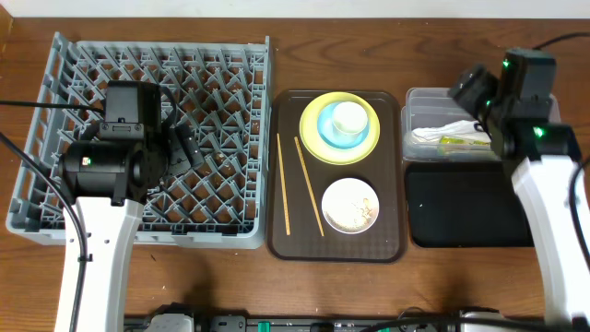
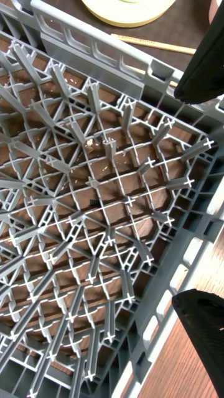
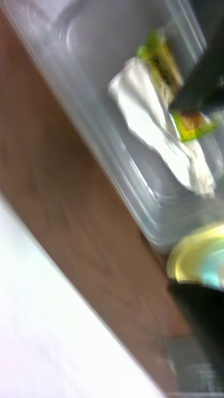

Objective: Sort waste into correct bins and load items into the dishwasher
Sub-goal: 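Move the right gripper back and grasp the pink rice bowl rim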

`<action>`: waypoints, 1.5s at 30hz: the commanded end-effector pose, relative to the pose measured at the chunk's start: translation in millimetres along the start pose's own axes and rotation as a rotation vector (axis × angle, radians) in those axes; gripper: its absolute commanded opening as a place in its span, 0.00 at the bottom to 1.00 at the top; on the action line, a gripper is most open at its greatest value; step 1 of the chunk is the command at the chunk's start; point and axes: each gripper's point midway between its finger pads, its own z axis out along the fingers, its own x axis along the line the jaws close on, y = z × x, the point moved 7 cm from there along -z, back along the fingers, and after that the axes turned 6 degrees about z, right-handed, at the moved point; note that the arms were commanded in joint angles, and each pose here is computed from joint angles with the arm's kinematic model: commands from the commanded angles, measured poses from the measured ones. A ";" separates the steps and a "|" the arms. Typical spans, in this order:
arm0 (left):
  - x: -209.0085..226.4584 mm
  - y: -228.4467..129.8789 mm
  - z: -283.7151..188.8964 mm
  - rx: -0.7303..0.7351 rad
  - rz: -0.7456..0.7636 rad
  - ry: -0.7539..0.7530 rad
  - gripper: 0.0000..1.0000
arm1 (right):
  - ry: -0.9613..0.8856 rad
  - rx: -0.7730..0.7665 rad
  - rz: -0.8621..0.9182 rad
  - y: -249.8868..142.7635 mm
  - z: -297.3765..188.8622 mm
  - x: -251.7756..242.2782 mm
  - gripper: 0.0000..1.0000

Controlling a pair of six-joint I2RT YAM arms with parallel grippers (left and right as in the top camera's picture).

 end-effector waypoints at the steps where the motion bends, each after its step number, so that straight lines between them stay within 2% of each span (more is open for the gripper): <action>1: 2.1 -0.4 2.0 0.006 -0.007 0.017 0.98 | 0.242 0.140 -0.348 -38.1 -34.0 41.8 0.62; 8: 2.1 -0.4 2.0 0.006 -0.007 0.017 0.98 | 0.346 0.401 -0.685 -144.9 -57.5 84.2 0.57; 14: 2.2 -0.3 2.0 0.006 -0.007 0.017 0.98 | 0.173 0.504 -1.001 -233.2 -57.9 85.3 0.59; 16: 2.1 -0.4 2.0 0.006 -0.007 0.017 0.98 | 0.163 0.550 -1.057 -254.4 -56.8 84.9 0.60; 21: 2.2 -0.3 2.0 0.006 -0.007 0.017 0.98 | 0.097 0.659 -1.153 -297.8 -47.3 75.7 0.41; 22: 2.2 -0.3 2.0 0.006 -0.007 0.017 0.98 | 0.085 0.671 -1.161 -301.9 -44.6 73.9 0.38; 34: 2.1 -0.4 2.0 0.006 -0.007 0.017 0.98 | -0.050 0.801 -1.183 -333.1 -16.4 51.6 0.36; 39: 2.2 -0.3 2.0 0.006 -0.007 0.017 0.98 | -0.094 0.837 -1.185 -339.6 -12.8 43.3 0.26; 45: 2.2 -0.3 2.0 0.006 -0.007 0.017 0.98 | -0.118 0.853 -1.193 -342.1 -11.3 34.2 0.22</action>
